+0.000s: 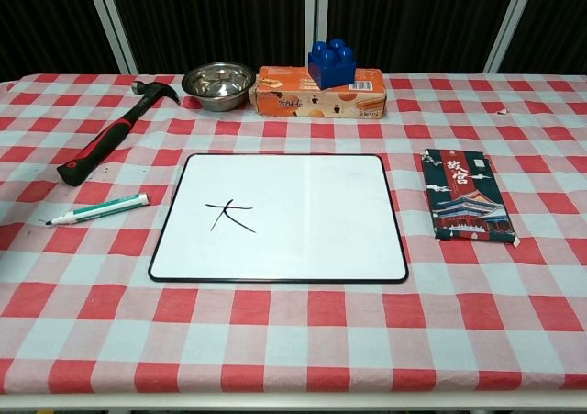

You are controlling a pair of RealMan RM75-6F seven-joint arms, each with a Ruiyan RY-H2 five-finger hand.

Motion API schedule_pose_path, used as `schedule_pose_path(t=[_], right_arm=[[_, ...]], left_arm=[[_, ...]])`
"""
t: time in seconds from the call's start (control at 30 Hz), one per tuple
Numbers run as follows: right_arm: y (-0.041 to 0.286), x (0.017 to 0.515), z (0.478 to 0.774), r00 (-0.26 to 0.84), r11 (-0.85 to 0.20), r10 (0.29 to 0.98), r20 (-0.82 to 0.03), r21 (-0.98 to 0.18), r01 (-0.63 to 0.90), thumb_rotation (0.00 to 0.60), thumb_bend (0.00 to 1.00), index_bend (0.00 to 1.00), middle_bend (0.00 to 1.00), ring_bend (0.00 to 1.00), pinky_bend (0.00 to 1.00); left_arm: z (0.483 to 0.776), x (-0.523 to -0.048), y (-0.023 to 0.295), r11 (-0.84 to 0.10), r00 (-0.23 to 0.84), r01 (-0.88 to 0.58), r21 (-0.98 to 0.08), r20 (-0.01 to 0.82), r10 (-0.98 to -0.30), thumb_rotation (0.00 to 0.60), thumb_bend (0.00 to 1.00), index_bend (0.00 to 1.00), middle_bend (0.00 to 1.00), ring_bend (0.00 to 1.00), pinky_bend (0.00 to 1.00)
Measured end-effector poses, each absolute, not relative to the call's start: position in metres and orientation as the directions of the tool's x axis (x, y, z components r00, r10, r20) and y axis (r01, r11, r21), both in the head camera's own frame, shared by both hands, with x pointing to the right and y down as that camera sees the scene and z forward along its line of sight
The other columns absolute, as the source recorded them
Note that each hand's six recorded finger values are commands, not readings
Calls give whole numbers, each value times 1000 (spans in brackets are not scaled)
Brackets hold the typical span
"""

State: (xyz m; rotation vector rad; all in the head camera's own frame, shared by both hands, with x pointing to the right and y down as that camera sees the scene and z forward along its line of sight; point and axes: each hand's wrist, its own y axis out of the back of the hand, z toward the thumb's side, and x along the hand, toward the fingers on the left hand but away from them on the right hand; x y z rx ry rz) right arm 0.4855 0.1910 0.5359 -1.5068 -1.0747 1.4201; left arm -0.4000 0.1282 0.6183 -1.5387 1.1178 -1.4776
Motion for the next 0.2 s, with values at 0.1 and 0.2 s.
schedule_pose_path(t=[0.1,0.2], right_arm=[[194,479,537,42,-335,942,-333,-939,77,600,161,0,16,0,69],[196,473,535,64,-326,945,-321,-942,83,600,161,0,16,0,69]], left_arm=[[600,-453,152,-327,-137,-76,-942,335,-932,600,146,128,184,177,236],[585,-482,179,-317,-203,-35,-948,317,-926,600,146,128,184,177,236]])
